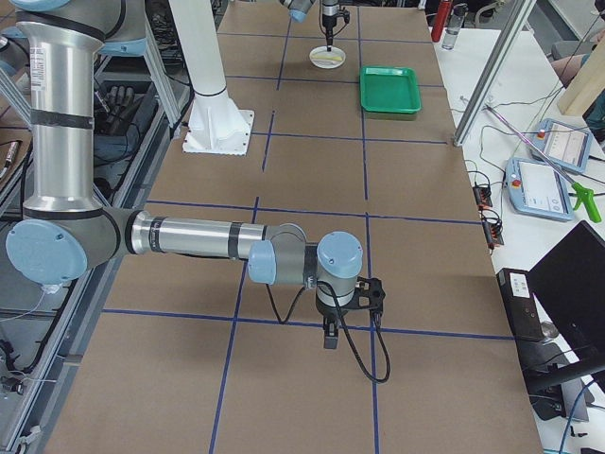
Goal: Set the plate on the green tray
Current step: 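Grasp the rim of the white plate with the left gripper, then carry the plate farther from the robot and lower it onto the green tray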
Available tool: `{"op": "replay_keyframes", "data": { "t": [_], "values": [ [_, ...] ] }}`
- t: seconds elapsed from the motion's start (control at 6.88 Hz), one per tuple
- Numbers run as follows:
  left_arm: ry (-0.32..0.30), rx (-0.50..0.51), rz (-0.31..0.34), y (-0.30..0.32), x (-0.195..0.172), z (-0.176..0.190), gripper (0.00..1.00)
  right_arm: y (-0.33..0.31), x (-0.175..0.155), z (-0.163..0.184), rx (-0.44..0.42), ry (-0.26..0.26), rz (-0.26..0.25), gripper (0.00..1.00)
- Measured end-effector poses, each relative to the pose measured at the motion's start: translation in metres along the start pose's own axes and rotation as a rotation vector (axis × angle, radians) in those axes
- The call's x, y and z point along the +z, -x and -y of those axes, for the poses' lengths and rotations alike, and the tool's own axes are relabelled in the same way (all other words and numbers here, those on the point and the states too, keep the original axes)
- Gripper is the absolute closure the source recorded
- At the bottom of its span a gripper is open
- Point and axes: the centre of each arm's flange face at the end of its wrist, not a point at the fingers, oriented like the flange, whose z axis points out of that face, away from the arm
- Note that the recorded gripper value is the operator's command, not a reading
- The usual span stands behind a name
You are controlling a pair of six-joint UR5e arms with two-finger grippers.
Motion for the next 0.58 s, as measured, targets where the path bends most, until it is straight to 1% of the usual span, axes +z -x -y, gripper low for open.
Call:
{"op": "replay_keyframes", "data": {
  "t": [0.15,0.29,0.44,0.58],
  "values": [
    [0.003,0.004,-0.014,-0.006,-0.003,0.001,1.00,0.000,0.000,0.000,0.000,0.000,0.000,0.00],
    [0.027,0.019,-0.064,-0.023,-0.011,0.000,1.00,0.000,0.000,0.000,0.000,0.000,0.001,0.00],
    [0.062,0.004,-0.138,-0.051,-0.026,0.000,1.00,0.000,0.000,0.000,0.000,0.000,0.000,0.00],
    [0.076,-0.075,-0.207,-0.093,-0.044,0.014,1.00,0.000,0.000,0.000,0.000,0.000,0.000,0.00]
  ]
}}
